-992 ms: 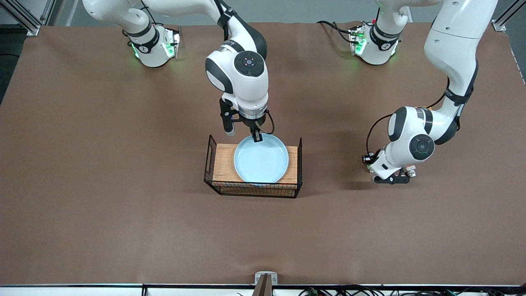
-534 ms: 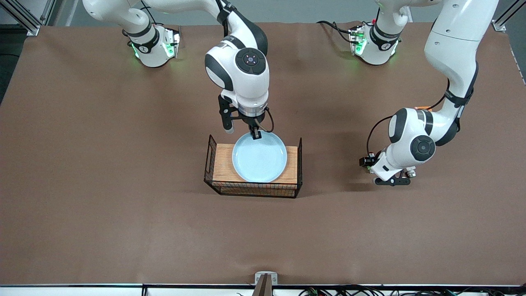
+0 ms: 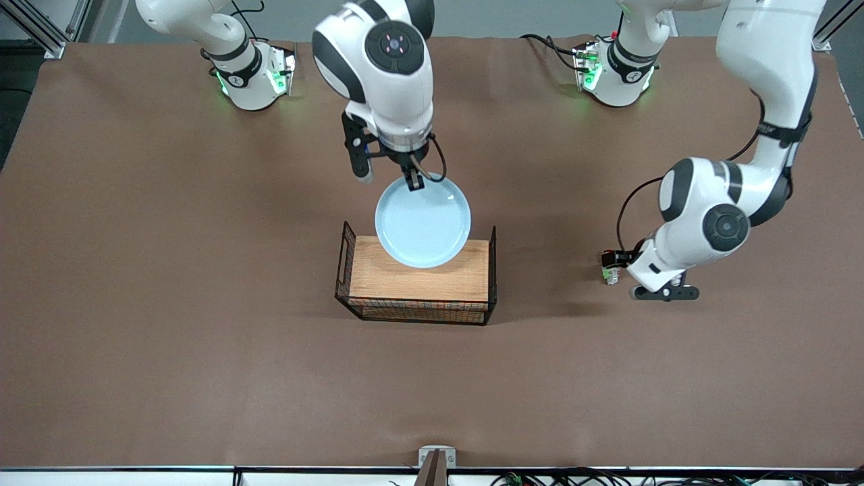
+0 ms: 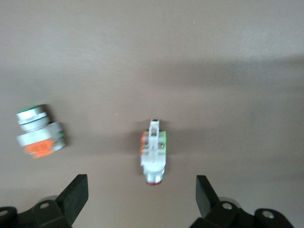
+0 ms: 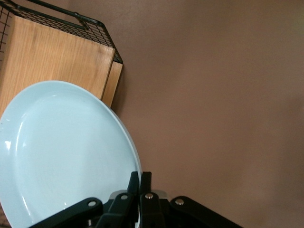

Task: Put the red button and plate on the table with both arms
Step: 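Lift the plate with the right gripper while the left gripper withdraws, then carry the blue plate with the right gripper and lower it onto the table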

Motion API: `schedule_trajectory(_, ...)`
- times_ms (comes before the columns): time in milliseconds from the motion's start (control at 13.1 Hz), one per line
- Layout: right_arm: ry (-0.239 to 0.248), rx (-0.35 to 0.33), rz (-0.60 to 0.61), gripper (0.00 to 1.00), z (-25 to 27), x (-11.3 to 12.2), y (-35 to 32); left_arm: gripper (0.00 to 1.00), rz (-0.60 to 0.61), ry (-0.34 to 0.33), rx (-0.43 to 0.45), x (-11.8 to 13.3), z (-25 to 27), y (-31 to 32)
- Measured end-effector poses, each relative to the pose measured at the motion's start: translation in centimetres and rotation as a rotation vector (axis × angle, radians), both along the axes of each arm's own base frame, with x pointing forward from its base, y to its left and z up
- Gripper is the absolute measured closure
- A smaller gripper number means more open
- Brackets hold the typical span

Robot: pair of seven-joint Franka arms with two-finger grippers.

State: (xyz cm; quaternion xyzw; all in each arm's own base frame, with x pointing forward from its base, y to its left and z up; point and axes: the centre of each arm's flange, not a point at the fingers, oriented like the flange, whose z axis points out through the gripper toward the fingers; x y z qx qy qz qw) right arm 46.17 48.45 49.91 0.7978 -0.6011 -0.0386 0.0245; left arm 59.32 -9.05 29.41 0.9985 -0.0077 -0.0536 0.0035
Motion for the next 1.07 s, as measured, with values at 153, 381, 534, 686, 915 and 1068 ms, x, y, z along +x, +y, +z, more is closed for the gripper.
schedule_trajectory(153,0.018,0.034,0.095,0.97,3.5,-0.5,-1.0,0.0,-0.008,-0.02,0.002,-0.1,3.9,1.7)
schedule_trajectory(381,0.058,0.054,0.316,0.97,7.8,2.2,-8.7,0.0,0.015,0.032,0.014,0.1,10.1,4.5)
schedule_trajectory(534,0.096,0.082,0.462,0.97,8.8,6.4,-17.6,0.0,0.027,0.062,0.019,0.7,15.3,5.1)
schedule_trajectory(686,0.107,0.129,0.599,0.97,7.7,10.5,-26.7,0.0,0.046,0.039,0.02,1.1,20.6,5.6)
schedule_trajectory(915,0.076,0.196,0.832,0.97,3.3,14.4,-38.8,0.0,0.075,-0.044,0.021,0.2,27.2,5.8)
schedule_trajectory(1068,0.019,0.195,0.981,0.97,-1.0,15.9,-45.6,0.0,0.082,-0.094,0.023,-1.2,30.4,6.0)
